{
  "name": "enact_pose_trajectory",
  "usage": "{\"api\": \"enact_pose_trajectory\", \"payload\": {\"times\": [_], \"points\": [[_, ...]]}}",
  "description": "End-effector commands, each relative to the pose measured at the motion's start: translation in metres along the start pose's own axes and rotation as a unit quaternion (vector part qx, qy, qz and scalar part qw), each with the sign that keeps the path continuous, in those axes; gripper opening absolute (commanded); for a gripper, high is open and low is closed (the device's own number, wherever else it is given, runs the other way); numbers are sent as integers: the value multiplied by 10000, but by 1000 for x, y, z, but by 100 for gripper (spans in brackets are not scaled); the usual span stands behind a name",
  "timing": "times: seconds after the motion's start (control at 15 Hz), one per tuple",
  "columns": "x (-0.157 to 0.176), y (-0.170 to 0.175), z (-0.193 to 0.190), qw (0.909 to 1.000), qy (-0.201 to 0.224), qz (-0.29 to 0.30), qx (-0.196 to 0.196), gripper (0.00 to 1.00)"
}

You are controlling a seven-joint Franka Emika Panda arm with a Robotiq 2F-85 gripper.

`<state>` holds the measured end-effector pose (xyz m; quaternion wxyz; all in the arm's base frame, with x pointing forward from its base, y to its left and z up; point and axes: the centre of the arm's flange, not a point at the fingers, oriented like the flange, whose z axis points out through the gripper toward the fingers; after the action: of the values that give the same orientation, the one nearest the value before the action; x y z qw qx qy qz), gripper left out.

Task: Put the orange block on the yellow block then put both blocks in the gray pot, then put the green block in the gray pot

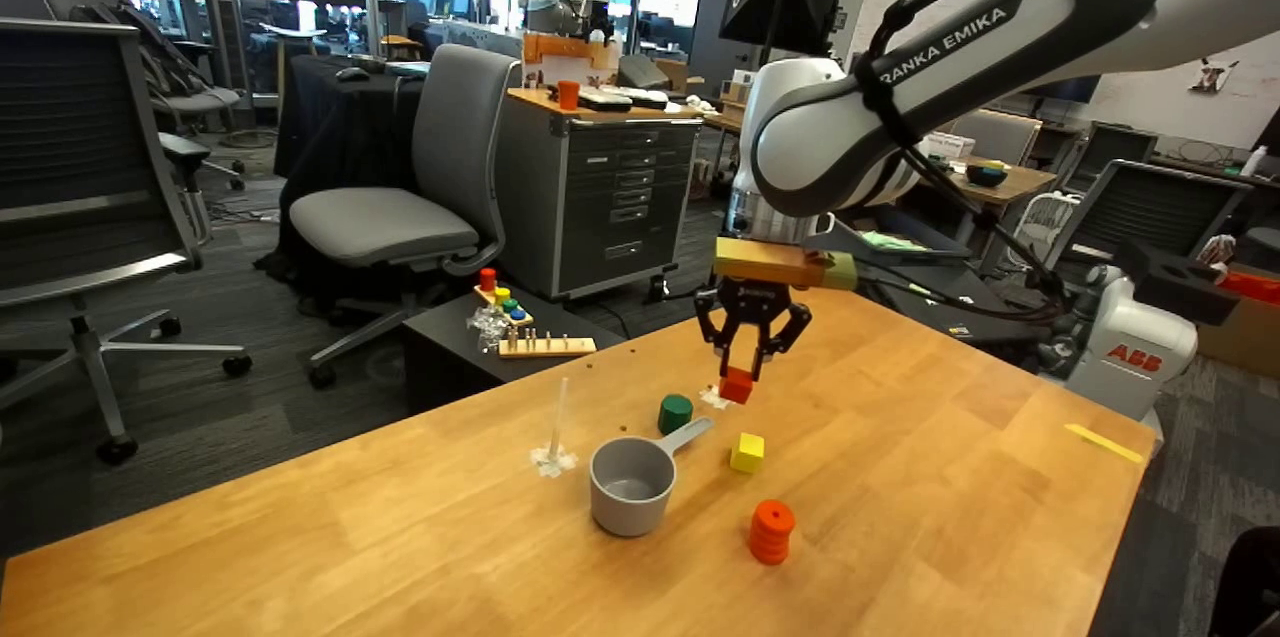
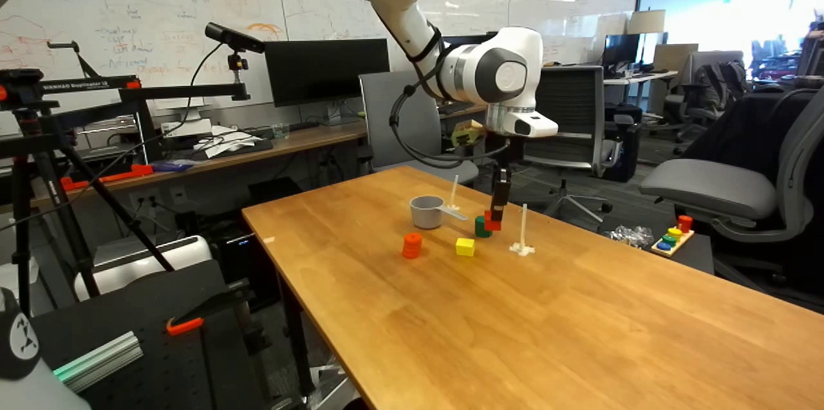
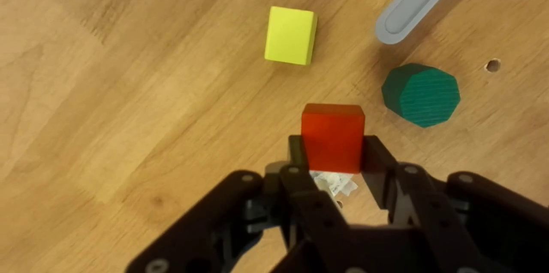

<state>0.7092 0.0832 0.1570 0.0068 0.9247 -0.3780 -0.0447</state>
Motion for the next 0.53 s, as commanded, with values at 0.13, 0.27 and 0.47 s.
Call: {"api": "enact_pose_trajectory", "payload": {"times": [0.13,0.27,0.47], "points": [[-17,0,-3,9998,-57,176,-2,12],[-19,1,-1,9997,-66,233,-24,12],[-21,2,3,9992,-58,376,-110,12]]}}
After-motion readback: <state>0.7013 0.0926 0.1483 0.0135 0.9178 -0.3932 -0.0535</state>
